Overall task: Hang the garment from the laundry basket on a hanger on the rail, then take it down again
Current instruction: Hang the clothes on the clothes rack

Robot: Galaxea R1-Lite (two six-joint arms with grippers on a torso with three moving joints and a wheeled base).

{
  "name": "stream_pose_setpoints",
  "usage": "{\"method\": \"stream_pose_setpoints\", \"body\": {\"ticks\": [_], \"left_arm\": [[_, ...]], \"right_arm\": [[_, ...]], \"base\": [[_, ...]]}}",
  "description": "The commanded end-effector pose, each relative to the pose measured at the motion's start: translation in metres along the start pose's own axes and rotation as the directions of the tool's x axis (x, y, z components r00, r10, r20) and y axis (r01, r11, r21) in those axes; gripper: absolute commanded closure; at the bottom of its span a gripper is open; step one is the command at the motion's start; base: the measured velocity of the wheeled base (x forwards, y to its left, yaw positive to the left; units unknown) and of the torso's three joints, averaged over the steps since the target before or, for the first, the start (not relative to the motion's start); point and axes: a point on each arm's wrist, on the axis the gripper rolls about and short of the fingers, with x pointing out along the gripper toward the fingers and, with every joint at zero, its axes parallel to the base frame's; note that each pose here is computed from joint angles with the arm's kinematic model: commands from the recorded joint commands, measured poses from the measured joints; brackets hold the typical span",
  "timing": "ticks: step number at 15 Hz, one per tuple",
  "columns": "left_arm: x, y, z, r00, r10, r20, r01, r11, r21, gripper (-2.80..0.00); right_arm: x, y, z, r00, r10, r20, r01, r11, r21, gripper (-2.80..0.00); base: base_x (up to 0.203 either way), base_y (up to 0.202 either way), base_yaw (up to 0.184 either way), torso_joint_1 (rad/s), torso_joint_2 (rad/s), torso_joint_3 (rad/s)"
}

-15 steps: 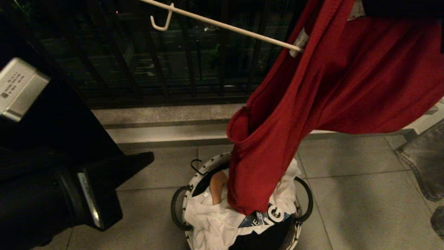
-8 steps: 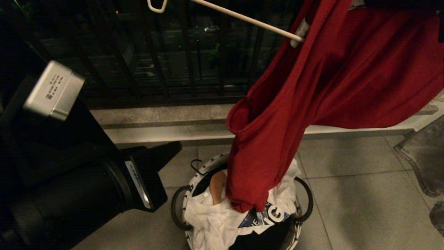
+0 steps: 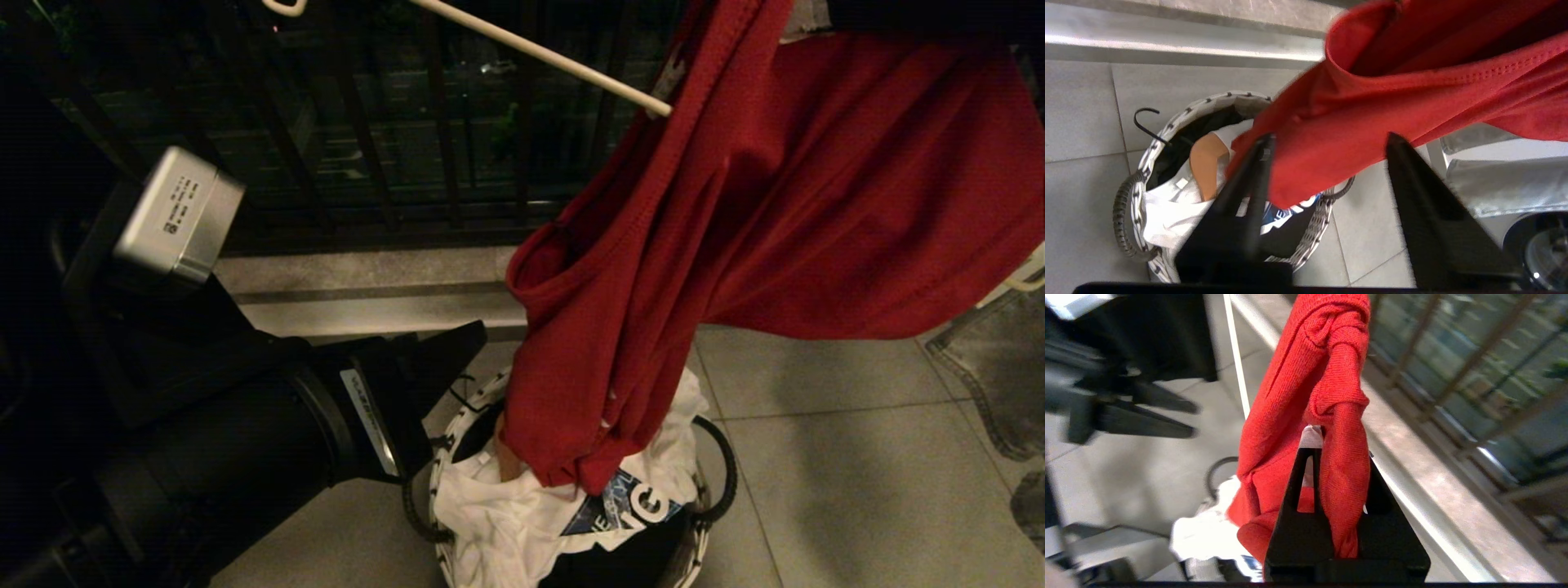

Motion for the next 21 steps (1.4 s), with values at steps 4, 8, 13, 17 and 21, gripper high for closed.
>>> {"method": "stream_pose_setpoints", "body": {"ticks": [4, 8, 13, 17, 21], "left_arm": [[0.009, 0.001, -0.008, 1.000, 0.016, -0.004, -0.016, 1.000, 0.002, -2.80], [0.029, 0.007, -0.018, 0.998, 0.061, 0.010, -0.061, 0.998, 0.007, -2.80], [0.032, 0.010, -0.017, 0.998, 0.048, 0.034, -0.048, 0.999, -0.007, -2.80], [0.030, 0.012, -0.016, 0.998, 0.043, 0.039, -0.042, 0.999, -0.011, -2.80], [0.032, 0.012, -0.018, 0.999, 0.043, 0.028, -0.043, 0.999, -0.006, -2.80]], "right_arm": [[0.008, 0.014, -0.007, 0.997, 0.075, -0.029, -0.075, 0.997, 0.006, 0.00], [0.003, 0.023, -0.006, 0.993, 0.118, -0.018, -0.118, 0.993, 0.001, 0.00], [-0.010, 0.034, -0.004, 0.985, 0.175, 0.008, -0.175, 0.985, -0.008, 0.00], [-0.009, 0.040, -0.008, 0.979, 0.204, -0.006, -0.204, 0.979, -0.010, 0.00], [-0.009, 0.047, -0.006, 0.971, 0.241, 0.009, -0.241, 0.970, 0.021, 0.00]], "base": [[0.000, 0.000, 0.000, 0.000, 0.00, 0.000], [0.000, 0.000, 0.000, 0.000, 0.00, 0.000], [0.000, 0.000, 0.000, 0.000, 0.00, 0.000], [0.000, 0.000, 0.000, 0.000, 0.00, 0.000], [0.000, 0.000, 0.000, 0.000, 0.00, 0.000]]}}
